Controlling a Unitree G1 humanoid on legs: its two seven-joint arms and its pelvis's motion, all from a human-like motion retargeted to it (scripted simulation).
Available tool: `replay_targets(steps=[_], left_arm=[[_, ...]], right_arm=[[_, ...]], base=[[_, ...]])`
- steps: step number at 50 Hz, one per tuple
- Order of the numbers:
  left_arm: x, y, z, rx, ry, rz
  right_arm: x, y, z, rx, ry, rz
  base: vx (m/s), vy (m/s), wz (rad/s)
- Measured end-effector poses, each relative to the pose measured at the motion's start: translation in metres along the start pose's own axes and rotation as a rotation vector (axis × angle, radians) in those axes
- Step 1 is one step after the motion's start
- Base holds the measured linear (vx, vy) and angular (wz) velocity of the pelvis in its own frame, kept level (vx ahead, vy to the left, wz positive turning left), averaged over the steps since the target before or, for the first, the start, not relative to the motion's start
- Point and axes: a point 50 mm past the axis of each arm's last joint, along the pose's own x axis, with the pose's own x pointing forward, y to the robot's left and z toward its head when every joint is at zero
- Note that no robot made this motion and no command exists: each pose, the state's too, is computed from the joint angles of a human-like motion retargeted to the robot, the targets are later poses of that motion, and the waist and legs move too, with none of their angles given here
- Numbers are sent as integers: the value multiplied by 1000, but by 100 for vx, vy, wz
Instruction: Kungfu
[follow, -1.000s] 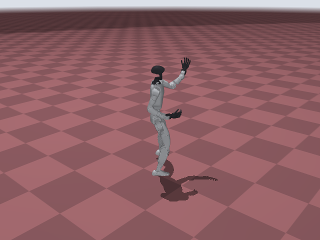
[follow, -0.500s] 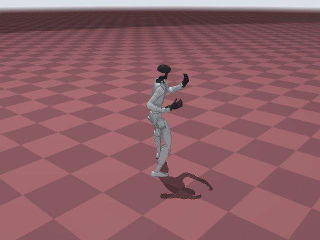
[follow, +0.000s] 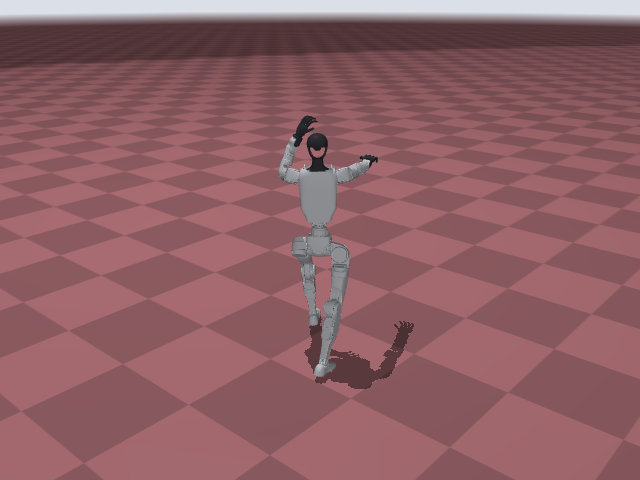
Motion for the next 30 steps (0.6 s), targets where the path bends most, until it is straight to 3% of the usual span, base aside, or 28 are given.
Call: replay_targets(steps=[3, 7, 12, 18, 20, 25, 30], left_arm=[[-18, 2, -9, 18, 62, 75], [-33, -2, -10, -84, 133, 83], [-61, -30, 16, -230, 155, -83], [-101, -65, 69, -432, 153, -126], [-109, -72, 73, -383, 148, -146], [-152, -85, -4, 210, 315, -347], [-245, -118, -85, 383, 882, -498]], right_arm=[[-5, -7, 37, -90, -266, -310], [-7, 2, 49, -4, -266, -340], [-10, 32, 62, 464, -167, -204], [-21, 72, 88, 1300, -131, 138], [-31, 91, 103, 1593, -184, 358], [-85, 128, 136, 2074, -553, 806], [-164, 184, 94, 2139, -416, 740]], base=[[31, 4, -35], [22, 5, -46], [36, 5, -25], [42, 2, -19], [48, 10, 69], [37, 11, 30], [31, 13, 82]])
